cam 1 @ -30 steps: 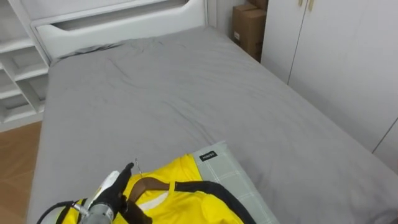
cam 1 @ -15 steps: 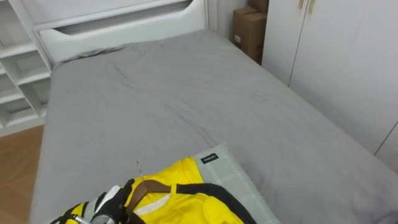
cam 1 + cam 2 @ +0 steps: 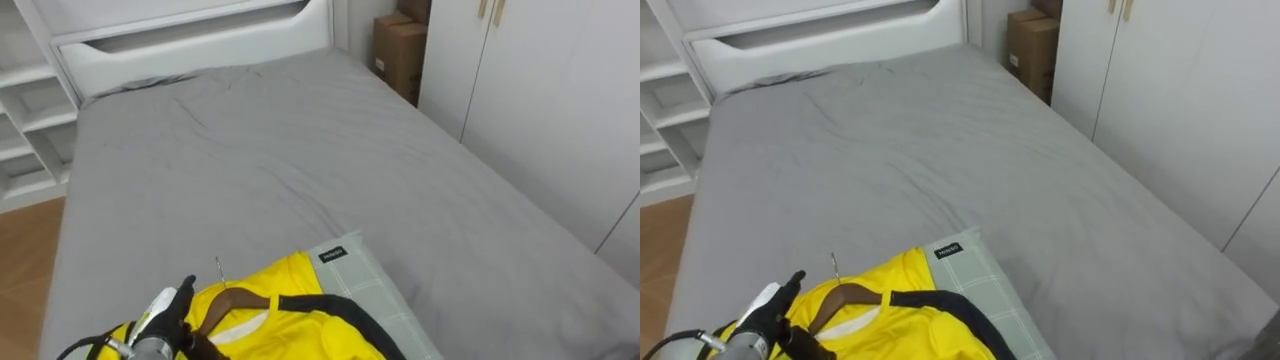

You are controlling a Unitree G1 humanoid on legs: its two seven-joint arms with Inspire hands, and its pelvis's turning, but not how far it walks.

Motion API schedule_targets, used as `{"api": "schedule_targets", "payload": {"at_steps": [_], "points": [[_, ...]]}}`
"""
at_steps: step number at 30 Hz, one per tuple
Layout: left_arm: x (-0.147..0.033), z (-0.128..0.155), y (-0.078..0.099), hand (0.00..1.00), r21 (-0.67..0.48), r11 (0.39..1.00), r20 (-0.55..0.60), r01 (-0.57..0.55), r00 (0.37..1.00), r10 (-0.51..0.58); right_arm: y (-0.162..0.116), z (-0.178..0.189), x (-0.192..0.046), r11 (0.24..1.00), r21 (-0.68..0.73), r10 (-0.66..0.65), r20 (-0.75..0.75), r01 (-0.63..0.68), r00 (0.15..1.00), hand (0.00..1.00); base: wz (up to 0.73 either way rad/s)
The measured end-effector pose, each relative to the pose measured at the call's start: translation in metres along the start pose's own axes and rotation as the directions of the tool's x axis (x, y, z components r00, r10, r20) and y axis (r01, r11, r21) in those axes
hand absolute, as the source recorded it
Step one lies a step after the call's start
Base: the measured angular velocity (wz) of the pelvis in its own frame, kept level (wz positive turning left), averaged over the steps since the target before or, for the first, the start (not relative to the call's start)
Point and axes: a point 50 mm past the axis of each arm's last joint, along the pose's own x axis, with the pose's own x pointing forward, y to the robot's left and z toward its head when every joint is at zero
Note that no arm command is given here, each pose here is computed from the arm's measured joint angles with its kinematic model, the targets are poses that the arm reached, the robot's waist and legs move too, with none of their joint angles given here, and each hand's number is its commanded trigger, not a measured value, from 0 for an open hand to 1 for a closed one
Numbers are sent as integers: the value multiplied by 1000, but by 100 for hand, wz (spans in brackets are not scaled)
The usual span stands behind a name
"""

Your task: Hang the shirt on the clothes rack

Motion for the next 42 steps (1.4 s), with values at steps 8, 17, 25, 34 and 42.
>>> {"api": "schedule_targets", "payload": {"at_steps": [8, 17, 25, 34, 42], "points": [[1, -4, 4, 0, 171, 985, -34, -39, 998, 46, 2, -1, 0, 1000, -14, 14, -16, -15, 1000, 0, 0], [1, -10, 5, 0, 201, 978, -83, -50, 994, 68, 2, -1, 0, 1000, -11, 13, -30, -14, 999, 0, 0], [6, -6, 7, 0, 220, 974, -90, -54, 993, 75, 3, 11, -1, 1000, -24, 17, 13, -16, 1000, 0, -1], [17, 14, 7, 0, 196, 979, -68, -55, 995, 70, 9, 57, -6, 998, -58, 3, 162, 6, 987, 0, 1], [19, 27, -7, 0, 181, 982, -6, -47, 999, 49, 18, 89, -12, 994, -113, 26, 266, 5, 964, 0, 1]]}}
